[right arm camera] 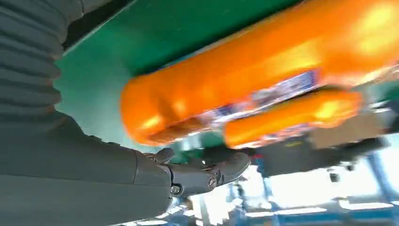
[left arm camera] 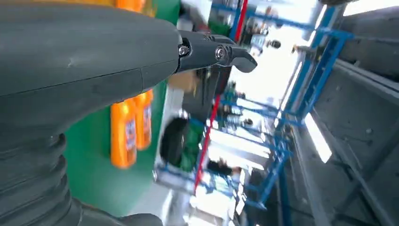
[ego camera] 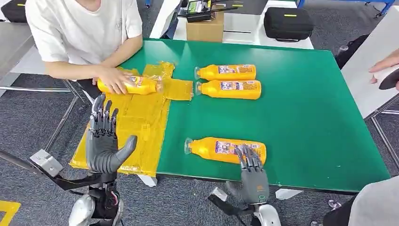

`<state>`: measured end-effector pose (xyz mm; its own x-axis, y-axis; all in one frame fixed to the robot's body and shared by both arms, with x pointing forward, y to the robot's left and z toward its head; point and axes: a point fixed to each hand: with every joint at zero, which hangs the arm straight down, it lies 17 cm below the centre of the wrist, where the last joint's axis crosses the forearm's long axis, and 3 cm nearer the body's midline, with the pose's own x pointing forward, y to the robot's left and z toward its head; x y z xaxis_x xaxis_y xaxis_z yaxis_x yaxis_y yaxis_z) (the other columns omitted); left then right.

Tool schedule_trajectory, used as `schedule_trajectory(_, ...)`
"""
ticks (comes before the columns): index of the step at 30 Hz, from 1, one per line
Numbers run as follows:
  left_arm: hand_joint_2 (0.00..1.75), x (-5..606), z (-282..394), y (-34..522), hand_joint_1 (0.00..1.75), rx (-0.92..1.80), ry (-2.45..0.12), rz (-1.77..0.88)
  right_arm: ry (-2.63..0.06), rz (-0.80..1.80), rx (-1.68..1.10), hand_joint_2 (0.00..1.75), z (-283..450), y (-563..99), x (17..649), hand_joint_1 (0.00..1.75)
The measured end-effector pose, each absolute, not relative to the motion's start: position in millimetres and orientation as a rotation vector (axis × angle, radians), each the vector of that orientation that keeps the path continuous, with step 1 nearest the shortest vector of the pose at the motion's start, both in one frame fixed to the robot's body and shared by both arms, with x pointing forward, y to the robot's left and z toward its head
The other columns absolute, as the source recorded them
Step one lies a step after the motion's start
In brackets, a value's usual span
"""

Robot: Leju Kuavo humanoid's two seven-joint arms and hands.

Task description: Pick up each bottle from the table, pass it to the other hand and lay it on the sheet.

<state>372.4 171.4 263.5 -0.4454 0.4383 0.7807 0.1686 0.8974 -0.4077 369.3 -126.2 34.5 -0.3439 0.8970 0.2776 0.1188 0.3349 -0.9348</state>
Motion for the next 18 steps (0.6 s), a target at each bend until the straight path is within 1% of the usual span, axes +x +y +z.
schedule_trajectory(4, 1.75, 371.9, 264.0, 164.3, 0.00, -0.450, -2.020, 0.324, -1.638, 1.103, -0.903, 1.75, 29.4, -141.4, 391.0, 0.00)
schedule_trajectory(8, 1.75, 371.1, 264.2, 157.1, 0.00, -0.459, -2.011, 0.306, -1.635, 1.112, -0.923, 1.75, 37.1, -147.4, 411.2, 0.00)
schedule_trajectory(18, 1.75, 369.9, 264.8, 150.7, 0.00, -0.446, -2.016, 0.273, -1.651, 1.127, -0.976, 1.75, 50.9, -146.9, 425.2, 0.00)
